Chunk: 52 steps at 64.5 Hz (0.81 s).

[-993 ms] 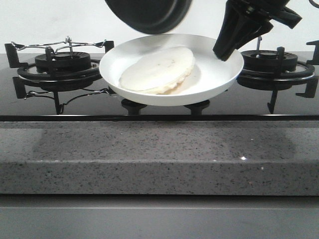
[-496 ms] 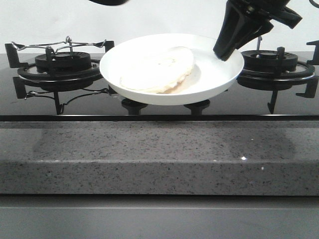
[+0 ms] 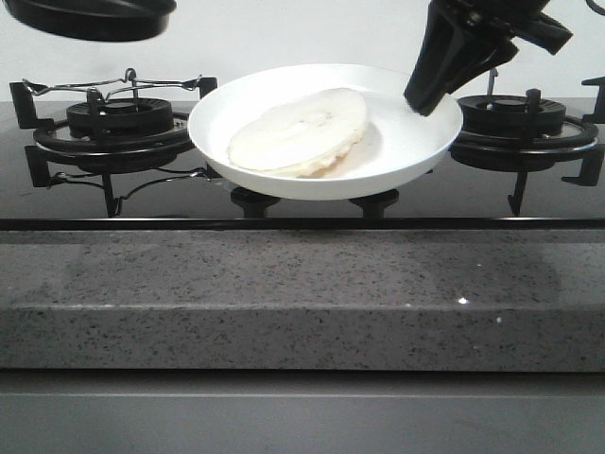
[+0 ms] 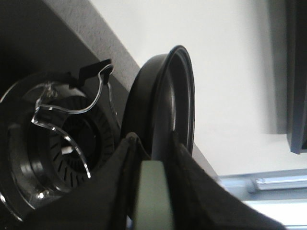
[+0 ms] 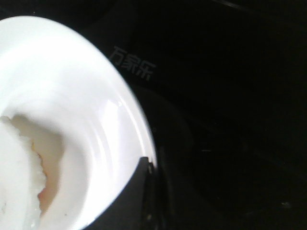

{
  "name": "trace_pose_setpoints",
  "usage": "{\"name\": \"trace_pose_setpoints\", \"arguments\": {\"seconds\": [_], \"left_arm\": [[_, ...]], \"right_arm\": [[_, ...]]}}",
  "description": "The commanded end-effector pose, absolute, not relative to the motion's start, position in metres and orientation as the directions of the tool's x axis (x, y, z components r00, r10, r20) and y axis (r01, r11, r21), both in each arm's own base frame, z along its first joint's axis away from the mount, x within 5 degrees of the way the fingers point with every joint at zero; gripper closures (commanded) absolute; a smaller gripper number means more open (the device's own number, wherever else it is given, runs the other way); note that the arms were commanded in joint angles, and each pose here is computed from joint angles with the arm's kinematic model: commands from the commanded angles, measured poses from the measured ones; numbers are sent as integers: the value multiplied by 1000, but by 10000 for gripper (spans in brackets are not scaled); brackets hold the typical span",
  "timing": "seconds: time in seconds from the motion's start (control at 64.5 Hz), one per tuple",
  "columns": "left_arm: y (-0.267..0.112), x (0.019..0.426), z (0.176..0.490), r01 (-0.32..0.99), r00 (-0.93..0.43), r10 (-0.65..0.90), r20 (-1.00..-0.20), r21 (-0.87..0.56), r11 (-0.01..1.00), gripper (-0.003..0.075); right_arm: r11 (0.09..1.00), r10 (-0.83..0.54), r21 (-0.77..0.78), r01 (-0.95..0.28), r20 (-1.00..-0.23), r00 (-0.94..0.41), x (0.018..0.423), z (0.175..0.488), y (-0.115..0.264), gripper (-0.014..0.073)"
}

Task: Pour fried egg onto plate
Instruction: 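Carry the empty pan back and lower it onto its burner with the left gripper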

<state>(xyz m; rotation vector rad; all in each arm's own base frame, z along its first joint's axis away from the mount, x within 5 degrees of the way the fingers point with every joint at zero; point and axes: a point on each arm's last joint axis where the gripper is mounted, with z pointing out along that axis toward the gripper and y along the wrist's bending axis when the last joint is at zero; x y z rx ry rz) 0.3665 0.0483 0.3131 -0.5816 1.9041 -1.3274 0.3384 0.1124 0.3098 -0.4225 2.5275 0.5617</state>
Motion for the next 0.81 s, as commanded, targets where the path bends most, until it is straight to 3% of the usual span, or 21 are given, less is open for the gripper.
{"name": "trace_pose_setpoints", "arguments": {"seconds": [0.0,0.248,0.636,0.791], "left_arm": [[45,368,331,132,-643,-716,-272,-960,246,739],[50,381,307,71,-649,-731,-211,-973,218,739],[52,384,302,66,-643,-734,-219,-971,231,736],[51,383,301,68,-651,-726,-222,-969,236,645]], "right_arm": [[855,-132,319,-408,-627,-768,334,338,113,653],[855,-132,319,-408,-626,-768,334,337,113,653],[855,-132,319,-408,-626,-768,334,337,113,653],[855,-132,319,-408,-626,-768,334,337,113,653]]}}
